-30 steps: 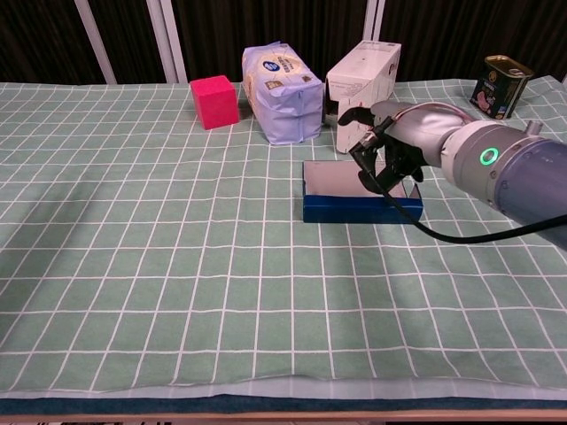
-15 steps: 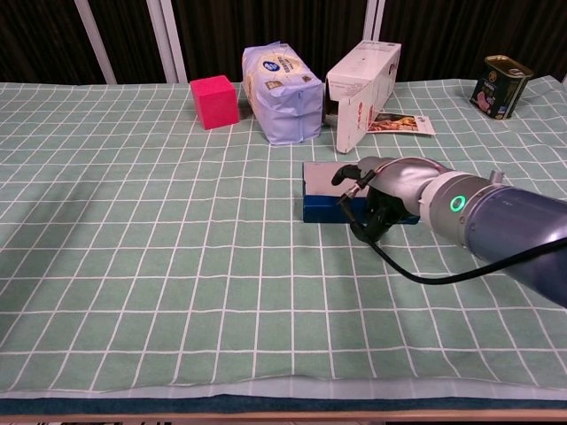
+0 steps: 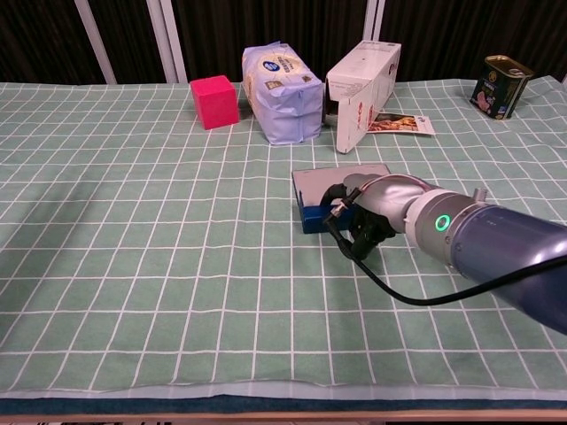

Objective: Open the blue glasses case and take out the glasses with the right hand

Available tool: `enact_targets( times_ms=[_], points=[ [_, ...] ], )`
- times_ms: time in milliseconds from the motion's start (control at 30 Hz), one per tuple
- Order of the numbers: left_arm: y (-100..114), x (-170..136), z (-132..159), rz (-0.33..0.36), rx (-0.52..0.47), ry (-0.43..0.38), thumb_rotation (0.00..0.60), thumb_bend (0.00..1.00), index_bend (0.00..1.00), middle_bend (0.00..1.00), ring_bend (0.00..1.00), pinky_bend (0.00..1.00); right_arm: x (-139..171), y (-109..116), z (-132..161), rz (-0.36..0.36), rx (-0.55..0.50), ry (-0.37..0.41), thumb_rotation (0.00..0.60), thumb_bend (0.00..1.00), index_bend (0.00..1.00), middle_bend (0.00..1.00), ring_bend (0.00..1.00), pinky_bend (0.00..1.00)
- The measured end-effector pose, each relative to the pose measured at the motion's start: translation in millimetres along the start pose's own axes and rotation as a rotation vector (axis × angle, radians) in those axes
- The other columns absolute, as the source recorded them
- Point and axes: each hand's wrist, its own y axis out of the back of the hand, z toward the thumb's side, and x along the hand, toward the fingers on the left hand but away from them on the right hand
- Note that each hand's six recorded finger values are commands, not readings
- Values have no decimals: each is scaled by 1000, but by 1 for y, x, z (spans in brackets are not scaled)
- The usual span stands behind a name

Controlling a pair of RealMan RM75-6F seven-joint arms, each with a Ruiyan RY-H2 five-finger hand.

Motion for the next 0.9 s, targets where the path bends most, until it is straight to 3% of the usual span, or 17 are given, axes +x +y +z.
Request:
enact_targets(
  times_ms=[400, 900],
  points=[
    [-1, -1, 1, -3, 0, -3, 600, 0, 0, 0, 0, 0, 27, -3, 8, 46, 38, 46, 600, 544, 309, 835, 900, 987],
    [1, -1, 0, 2, -8, 3, 600, 0, 0, 0, 0, 0, 58, 5, -43, 74, 179, -114, 600, 543, 332, 836, 902, 987]
  ],
)
